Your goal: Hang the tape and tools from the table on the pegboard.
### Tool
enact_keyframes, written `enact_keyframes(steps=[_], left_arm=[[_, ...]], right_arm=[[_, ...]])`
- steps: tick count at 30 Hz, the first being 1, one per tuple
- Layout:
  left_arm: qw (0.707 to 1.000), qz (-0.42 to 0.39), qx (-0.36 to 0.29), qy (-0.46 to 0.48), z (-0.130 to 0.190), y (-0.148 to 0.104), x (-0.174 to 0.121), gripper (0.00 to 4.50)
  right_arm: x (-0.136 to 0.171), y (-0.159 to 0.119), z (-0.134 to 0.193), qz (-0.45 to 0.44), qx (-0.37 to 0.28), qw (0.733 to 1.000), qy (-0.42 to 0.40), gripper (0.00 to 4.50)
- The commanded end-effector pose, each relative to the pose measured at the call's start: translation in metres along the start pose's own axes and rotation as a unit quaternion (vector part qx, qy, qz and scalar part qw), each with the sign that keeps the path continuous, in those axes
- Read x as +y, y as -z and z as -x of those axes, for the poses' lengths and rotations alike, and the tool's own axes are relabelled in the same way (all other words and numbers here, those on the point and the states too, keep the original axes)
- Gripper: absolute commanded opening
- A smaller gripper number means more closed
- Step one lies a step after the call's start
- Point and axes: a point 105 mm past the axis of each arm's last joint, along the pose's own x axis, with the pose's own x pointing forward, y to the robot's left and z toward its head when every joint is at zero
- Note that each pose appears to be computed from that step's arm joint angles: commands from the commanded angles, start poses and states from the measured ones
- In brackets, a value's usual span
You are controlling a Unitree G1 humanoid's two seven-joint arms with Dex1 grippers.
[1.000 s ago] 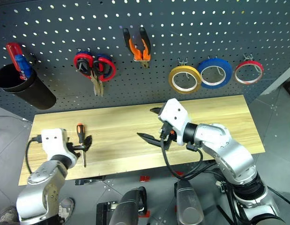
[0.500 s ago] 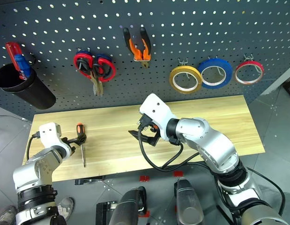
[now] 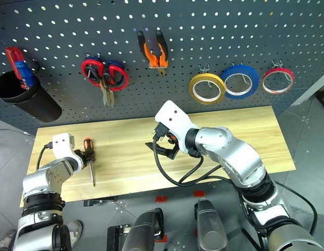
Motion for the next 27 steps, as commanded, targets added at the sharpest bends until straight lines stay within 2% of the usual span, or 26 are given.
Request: enact_keyframes(steps=[1,4,10,12,16,22,27], left_arm=[[0.999,-0.029,-0.027,0.009,0.018,-0.009,0.010,0.68],[0.997,-0.061,-0.043,0.021,0.035,-0.011,0.012,0.68],[0.985,-0.107,-0.123,0.052,0.068,-0.029,0.002,0.68],[0.972,-0.113,-0.190,0.084,0.089,-0.044,-0.012,0.68],[0.943,-0.124,-0.274,0.144,0.123,-0.074,-0.039,0.68],[0.892,-0.148,-0.382,0.192,0.177,-0.126,-0.062,0.68],[0.865,-0.161,-0.432,0.197,0.207,-0.148,-0.068,0.68]], right_arm=[[0.014,-0.022,0.018,0.063,-0.068,0.995,-0.038,4.50],[0.020,-0.029,0.029,0.086,-0.106,0.989,-0.058,4.50],[0.025,-0.052,0.046,0.092,-0.182,0.974,-0.093,4.50],[0.022,-0.061,0.052,0.093,-0.206,0.969,-0.095,4.50],[0.010,-0.068,0.054,0.094,-0.226,0.966,-0.084,4.50],[0.002,-0.071,0.051,0.104,-0.241,0.961,-0.091,4.50],[-0.001,-0.075,0.050,0.115,-0.249,0.956,-0.105,4.50]])
